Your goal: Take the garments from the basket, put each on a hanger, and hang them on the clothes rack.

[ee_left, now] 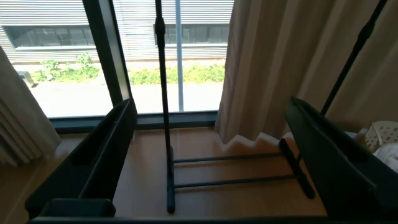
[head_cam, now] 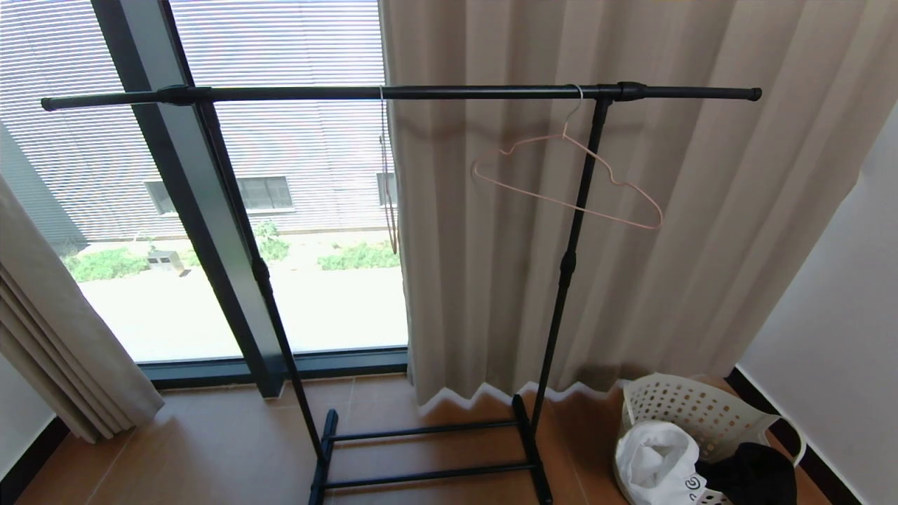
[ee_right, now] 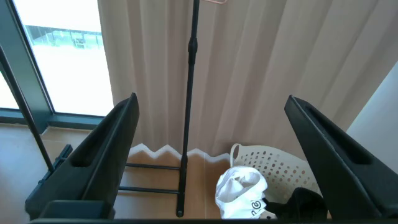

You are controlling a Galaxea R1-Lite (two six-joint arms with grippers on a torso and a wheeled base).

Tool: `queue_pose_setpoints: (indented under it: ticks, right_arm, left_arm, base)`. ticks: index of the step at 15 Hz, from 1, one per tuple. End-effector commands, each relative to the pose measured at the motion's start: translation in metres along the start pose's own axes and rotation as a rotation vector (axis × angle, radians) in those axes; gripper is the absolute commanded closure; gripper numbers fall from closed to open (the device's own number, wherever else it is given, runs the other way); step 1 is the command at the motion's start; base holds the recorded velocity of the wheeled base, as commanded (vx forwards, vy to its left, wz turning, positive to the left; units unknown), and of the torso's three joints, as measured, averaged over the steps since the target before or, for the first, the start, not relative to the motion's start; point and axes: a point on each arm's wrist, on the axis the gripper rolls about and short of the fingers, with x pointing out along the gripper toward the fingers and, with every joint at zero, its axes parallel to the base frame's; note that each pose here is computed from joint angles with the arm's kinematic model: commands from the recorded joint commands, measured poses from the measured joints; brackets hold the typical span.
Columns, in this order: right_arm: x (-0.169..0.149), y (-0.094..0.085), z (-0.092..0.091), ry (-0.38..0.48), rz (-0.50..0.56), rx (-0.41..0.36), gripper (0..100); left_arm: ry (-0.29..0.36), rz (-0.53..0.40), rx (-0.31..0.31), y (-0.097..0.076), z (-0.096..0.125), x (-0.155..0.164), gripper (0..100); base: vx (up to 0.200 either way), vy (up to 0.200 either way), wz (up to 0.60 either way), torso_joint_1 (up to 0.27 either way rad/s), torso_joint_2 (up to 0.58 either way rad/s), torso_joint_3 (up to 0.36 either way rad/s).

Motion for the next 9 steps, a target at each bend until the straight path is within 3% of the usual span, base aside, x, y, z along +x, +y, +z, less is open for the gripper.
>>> queue_pose_setpoints:
  ticks: [1, 9]
  right_arm:
    - [0.0, 0.0, 0.0, 0.0, 0.0, 0.0, 0]
    - [0.0, 0.0, 0.0, 0.0, 0.0, 0.0, 0]
  left_arm:
    - [0.001, 0.0, 0.0, 0.0, 0.0, 0.0001, 0]
    - [0.001, 0.0, 0.0, 0.0, 0.0, 0.0001, 0]
  base:
    - [0.0, 0.0, 0.0, 0.0, 0.0, 0.0]
    - [0.0, 0.0, 0.0, 0.0, 0.0, 0.0]
